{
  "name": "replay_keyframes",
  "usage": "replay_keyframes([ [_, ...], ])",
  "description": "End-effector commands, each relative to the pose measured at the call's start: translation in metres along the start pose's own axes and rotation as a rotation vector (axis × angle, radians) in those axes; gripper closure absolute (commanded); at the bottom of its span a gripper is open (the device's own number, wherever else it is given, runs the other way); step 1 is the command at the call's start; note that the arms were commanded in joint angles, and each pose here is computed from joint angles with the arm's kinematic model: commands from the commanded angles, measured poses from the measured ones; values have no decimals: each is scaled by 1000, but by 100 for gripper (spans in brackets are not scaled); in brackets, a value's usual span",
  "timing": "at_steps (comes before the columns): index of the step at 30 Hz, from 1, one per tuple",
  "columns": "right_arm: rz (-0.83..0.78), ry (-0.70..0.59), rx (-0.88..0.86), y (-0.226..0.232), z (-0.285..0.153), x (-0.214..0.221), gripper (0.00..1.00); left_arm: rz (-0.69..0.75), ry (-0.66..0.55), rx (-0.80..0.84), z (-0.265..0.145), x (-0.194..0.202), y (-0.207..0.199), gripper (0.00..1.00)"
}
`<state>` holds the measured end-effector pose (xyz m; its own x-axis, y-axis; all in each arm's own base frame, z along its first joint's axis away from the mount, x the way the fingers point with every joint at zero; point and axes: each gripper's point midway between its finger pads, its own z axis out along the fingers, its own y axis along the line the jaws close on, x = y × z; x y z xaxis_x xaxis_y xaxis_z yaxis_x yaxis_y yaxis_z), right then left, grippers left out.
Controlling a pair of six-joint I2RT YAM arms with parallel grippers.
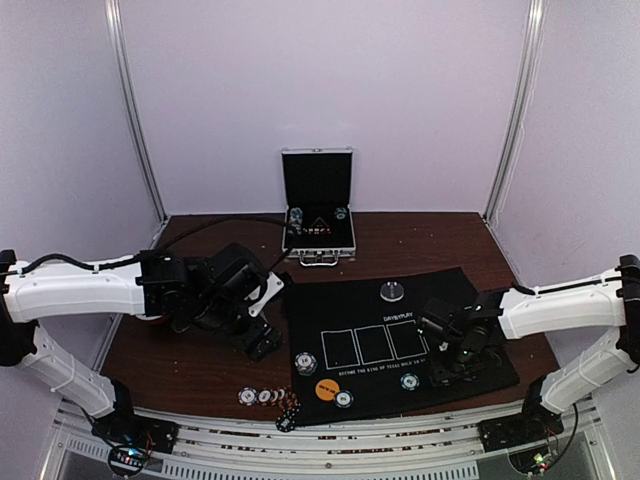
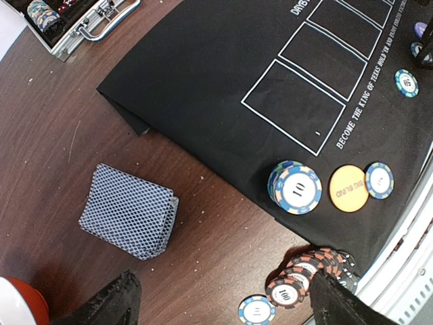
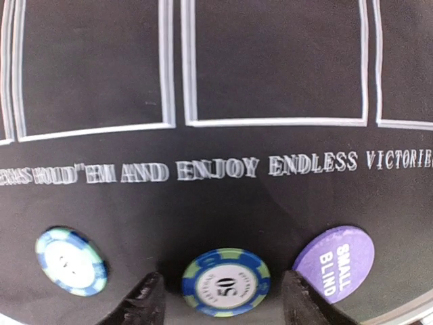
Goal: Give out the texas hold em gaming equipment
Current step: Place the poker chips pile at the small blind area, then pick up the pile of poker chips from the poker table mat.
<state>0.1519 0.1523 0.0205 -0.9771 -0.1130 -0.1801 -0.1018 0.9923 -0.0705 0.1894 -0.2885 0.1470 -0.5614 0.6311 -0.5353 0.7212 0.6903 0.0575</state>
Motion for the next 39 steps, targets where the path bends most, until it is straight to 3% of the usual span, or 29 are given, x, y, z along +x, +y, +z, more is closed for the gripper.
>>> replay_keyframes([
  [1, -82, -37, -65, 27, -29, -21, 33, -21, -25, -7, -5, -2, 4, 10],
  [6, -230, -47, -146, 73, -41, -24, 30, -24, -20, -10, -3, -2, 5, 11],
  [16, -261, 38, -33, 64, -6, -12, 26, -27, -17, -12, -5, 3, 7, 11],
  [31, -260, 101, -43, 63, 7, 4, 58, -21, -17, -16, -5, 3, 7, 10],
  [39, -189, 22, -16, 48, -20, -11, 62, -17, -9, -20, -4, 7, 8, 11],
])
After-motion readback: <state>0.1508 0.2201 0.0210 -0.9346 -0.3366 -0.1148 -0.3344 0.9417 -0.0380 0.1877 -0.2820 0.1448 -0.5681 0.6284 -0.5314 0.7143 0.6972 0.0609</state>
